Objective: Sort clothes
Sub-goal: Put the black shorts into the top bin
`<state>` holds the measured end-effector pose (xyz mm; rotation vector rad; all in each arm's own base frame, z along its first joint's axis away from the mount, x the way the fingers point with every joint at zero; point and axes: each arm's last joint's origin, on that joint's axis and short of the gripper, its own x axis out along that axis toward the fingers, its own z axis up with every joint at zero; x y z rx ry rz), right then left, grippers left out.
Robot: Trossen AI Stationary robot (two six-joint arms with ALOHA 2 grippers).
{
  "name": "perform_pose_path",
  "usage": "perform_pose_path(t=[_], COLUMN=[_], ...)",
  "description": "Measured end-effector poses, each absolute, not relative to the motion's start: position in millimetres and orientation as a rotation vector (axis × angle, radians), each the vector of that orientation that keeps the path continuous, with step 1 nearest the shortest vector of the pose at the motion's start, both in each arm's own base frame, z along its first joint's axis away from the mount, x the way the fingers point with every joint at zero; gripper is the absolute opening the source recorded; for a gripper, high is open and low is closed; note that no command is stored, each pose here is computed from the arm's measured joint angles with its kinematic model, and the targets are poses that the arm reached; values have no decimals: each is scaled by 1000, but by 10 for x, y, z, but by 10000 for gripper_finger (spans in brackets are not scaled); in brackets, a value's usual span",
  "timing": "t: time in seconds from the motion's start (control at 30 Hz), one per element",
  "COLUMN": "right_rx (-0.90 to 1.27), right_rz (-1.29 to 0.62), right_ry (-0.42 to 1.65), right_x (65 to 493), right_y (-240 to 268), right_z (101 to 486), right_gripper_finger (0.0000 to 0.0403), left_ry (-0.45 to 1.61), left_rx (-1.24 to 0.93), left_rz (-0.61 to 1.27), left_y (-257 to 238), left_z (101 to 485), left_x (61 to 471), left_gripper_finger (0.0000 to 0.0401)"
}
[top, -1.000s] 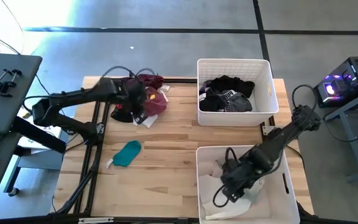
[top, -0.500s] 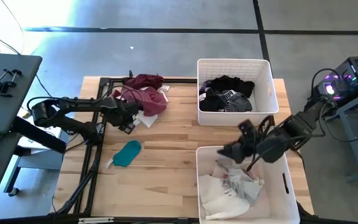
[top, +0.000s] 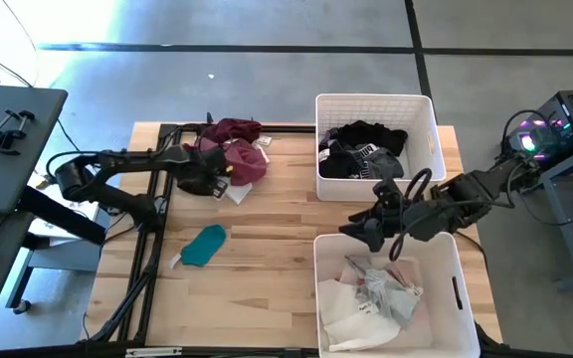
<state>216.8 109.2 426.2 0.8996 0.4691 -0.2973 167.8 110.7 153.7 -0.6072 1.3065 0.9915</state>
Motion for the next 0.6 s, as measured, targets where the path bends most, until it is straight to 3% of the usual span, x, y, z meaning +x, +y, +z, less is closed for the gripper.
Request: perform_pose_path(t=[0.23, 0.33, 0.43, 0.6], right_rx=[911, 909, 906, 878], right_rz=[-287, -295, -305, -325], right_ry=[453, 443, 433, 413], right_x=[2185, 2187, 2188, 2205], right_y=[1103, 1100, 1097, 1098], right_z=[4274, 4277, 4278, 4272], right_gripper_finger=[271, 271, 271, 271], left_ry=[1440, 1466, 1478, 1505], left_rx=[-665, -636, -600, -557], left_rz=[962, 908, 853, 755], left_y=[1187, 1171, 1144, 1125], left_z=[1288, 1261, 1278, 1680], left_x=[1629, 1657, 1672, 1718], left_gripper_finger=[133, 92, 24, 5])
